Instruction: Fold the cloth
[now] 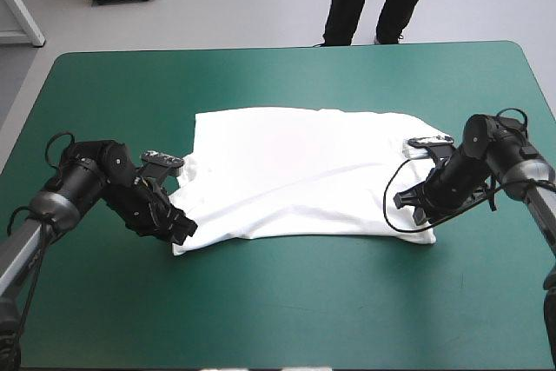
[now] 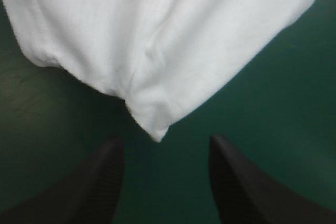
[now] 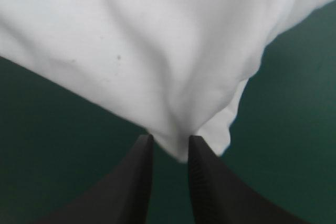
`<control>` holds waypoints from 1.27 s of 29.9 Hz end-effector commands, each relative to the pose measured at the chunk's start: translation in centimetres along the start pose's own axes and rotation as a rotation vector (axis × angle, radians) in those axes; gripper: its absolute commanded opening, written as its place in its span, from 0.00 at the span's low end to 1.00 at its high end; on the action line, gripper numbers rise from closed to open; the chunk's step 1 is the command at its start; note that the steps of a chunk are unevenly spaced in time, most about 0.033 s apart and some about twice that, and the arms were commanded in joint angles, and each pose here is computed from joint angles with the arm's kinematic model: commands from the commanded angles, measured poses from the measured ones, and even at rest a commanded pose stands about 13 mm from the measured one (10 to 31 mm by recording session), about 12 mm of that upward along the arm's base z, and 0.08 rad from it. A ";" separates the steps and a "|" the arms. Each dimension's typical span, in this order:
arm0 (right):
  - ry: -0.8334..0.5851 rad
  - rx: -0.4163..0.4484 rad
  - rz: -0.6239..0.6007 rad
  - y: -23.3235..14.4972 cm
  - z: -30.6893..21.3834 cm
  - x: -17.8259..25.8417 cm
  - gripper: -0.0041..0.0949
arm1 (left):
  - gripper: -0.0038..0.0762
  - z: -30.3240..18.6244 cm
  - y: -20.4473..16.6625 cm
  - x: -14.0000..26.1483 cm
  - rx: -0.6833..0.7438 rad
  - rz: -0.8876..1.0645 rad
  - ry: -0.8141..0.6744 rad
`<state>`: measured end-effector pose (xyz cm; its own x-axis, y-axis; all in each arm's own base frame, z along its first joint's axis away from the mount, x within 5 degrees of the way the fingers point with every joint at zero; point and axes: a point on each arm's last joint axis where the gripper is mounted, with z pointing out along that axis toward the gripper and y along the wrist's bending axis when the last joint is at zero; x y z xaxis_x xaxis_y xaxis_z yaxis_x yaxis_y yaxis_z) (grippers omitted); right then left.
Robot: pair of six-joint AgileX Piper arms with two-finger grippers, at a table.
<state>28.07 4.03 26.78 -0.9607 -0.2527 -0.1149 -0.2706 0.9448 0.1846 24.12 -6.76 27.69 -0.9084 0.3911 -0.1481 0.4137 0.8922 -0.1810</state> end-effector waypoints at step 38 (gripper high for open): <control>-0.451 0.203 -0.058 1.2 -13.4 -1.2 0.50 | 0.58 2.4 5.8 -8.3 -0.108 -0.093 -0.140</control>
<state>28.59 3.00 38.30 -0.8539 -0.2448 -0.4592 -0.2726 0.9621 -0.0059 34.11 -5.06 23.67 -0.9344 0.2862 -0.2123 0.3084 0.9479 -0.0796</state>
